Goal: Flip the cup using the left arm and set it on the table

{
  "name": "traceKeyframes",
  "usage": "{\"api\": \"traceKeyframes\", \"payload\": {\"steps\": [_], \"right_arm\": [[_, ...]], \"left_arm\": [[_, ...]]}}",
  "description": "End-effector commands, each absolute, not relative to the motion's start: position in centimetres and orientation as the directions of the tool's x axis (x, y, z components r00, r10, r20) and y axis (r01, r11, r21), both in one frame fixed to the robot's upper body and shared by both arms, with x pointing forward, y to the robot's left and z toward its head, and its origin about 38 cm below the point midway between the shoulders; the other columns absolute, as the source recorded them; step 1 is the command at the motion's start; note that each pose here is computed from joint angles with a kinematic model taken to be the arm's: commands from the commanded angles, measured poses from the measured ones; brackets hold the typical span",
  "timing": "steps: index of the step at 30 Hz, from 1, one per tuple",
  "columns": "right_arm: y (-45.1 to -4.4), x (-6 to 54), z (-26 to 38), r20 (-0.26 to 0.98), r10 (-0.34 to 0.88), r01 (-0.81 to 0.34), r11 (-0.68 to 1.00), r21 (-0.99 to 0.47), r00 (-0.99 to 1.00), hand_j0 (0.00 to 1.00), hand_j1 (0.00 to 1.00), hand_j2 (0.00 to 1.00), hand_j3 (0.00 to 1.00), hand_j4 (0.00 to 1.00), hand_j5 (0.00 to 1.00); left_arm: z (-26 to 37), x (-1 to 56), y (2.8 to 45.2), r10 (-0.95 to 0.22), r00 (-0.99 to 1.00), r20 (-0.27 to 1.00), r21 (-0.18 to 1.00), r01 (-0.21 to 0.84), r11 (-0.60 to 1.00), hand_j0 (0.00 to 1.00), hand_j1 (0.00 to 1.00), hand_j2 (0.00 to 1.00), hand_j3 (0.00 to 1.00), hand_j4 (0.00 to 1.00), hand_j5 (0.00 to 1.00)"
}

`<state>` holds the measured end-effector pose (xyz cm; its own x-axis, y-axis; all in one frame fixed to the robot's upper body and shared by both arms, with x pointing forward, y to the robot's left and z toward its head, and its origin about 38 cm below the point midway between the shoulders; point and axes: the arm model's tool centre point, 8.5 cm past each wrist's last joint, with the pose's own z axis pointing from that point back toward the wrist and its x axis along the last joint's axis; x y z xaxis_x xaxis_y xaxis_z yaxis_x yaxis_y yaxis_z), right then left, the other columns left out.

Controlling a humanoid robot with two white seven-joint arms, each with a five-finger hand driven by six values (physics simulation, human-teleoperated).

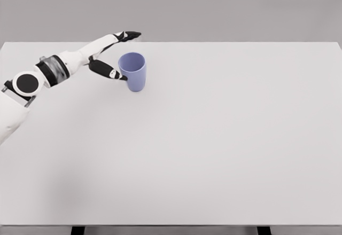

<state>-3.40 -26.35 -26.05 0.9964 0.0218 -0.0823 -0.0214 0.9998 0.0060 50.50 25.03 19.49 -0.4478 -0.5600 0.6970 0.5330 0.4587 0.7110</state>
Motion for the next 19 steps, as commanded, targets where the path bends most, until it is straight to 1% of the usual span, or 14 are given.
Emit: {"api": "traceKeyframes", "payload": {"steps": [1, 4, 8, 14, 19], "right_arm": [[-26.4, -3.4, -26.1, -0.082, 0.022, -0.022, 1.000, 0.006, 0.996, 1.00, 1.00, 1.00, 1.00, 1.00, 1.00], [-26.4, -3.4, -26.1, -0.082, 0.022, -0.022, 1.000, 0.006, 0.996, 1.00, 1.00, 1.00, 1.00, 1.00, 1.00], [-26.4, -3.4, -26.1, -0.082, 0.022, -0.022, 1.000, 0.006, 0.996, 1.00, 1.00, 1.00, 1.00, 1.00, 1.00], [-26.4, -3.4, -26.1, -0.082, 0.022, -0.022, 1.000, 0.006, 0.996, 1.00, 1.00, 1.00, 1.00, 1.00, 1.00], [-26.4, -3.4, -26.0, -0.083, 0.022, -0.022, 1.000, 0.006, 0.996, 1.00, 1.00, 1.00, 1.00, 1.00, 1.00]], "left_arm": [[21.1, 50.3, 25.8, -0.558, -0.469, 0.685, 0.726, 0.508, 0.464, 1.00, 1.00, 1.00, 1.00, 1.00, 1.00], [22.2, 49.7, 26.8, -0.569, -0.487, 0.662, 0.747, 0.492, 0.448, 1.00, 1.00, 1.00, 1.00, 1.00, 1.00], [24.9, 47.9, 29.3, -0.571, -0.526, 0.630, 0.776, 0.432, 0.459, 1.00, 1.00, 1.00, 1.00, 1.00, 1.00], [25.5, 47.1, 32.0, -0.605, -0.506, 0.614, 0.789, 0.403, 0.463, 1.00, 1.00, 1.00, 1.00, 1.00, 1.00], [25.1, 46.3, 34.3, -0.608, -0.471, 0.639, 0.769, 0.368, 0.523, 1.00, 1.00, 1.00, 1.00, 1.00, 1.00]]}}
